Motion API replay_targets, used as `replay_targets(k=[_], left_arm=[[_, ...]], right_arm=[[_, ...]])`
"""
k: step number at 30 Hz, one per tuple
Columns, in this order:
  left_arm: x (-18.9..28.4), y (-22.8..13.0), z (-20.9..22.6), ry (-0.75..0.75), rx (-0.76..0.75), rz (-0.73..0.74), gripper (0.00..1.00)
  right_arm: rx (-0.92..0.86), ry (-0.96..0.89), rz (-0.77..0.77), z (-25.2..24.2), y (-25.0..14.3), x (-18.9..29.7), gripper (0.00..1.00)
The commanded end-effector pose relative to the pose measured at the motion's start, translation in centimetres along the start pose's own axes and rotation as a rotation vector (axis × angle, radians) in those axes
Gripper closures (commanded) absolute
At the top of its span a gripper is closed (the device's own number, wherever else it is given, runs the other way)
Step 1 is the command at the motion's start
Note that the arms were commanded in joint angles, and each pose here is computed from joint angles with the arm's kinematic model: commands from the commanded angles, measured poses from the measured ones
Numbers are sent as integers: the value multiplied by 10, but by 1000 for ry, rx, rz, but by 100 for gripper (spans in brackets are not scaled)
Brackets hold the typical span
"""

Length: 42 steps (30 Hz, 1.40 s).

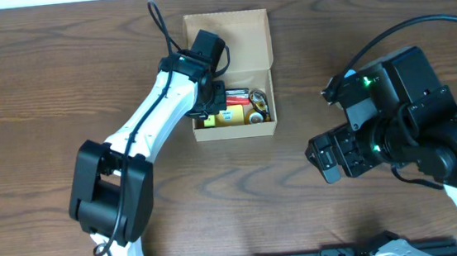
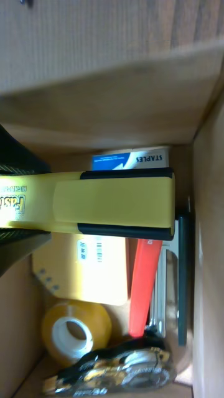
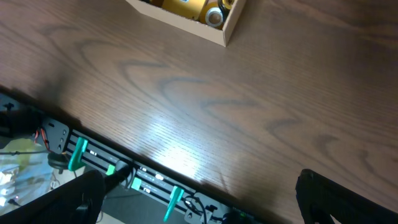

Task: Pack container
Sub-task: 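Carry the highlighter over the box and lower it inside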

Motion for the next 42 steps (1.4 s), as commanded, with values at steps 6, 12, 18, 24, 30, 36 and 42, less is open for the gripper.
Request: replay_targets(k=[6, 12, 18, 24, 30, 36, 42], left_arm=[[-7, 9, 3, 51, 8, -53, 94], [-7, 10, 2, 44, 8, -58, 78], [-7, 10, 1, 43, 8, -59, 59], [-7, 10, 1, 43, 8, -59, 58], [-7, 11, 1, 39, 8, -64, 68], [2, 19, -11, -21, -30, -82, 94], [10, 21, -36, -210, -289, -69, 94]], right_arm=[[7, -6, 0, -1, 0, 0, 1], [7, -6, 0, -1, 0, 0, 1], [7, -6, 0, -1, 0, 0, 1], [7, -6, 0, -1, 0, 0, 1], [7, -6, 0, -1, 0, 0, 1], [7, -6, -1, -1, 0, 0, 1], [7, -6, 0, -1, 0, 0, 1]])
Point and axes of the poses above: each gripper's point midway between its finger pads, its own x axis back along the fingers, its own z axis along the line the jaws close on, y = z × x, the point moved 7 cm from there along x, back along the fingers, and after that the axes turned 12 degrees about x, right-handed, at the moved point
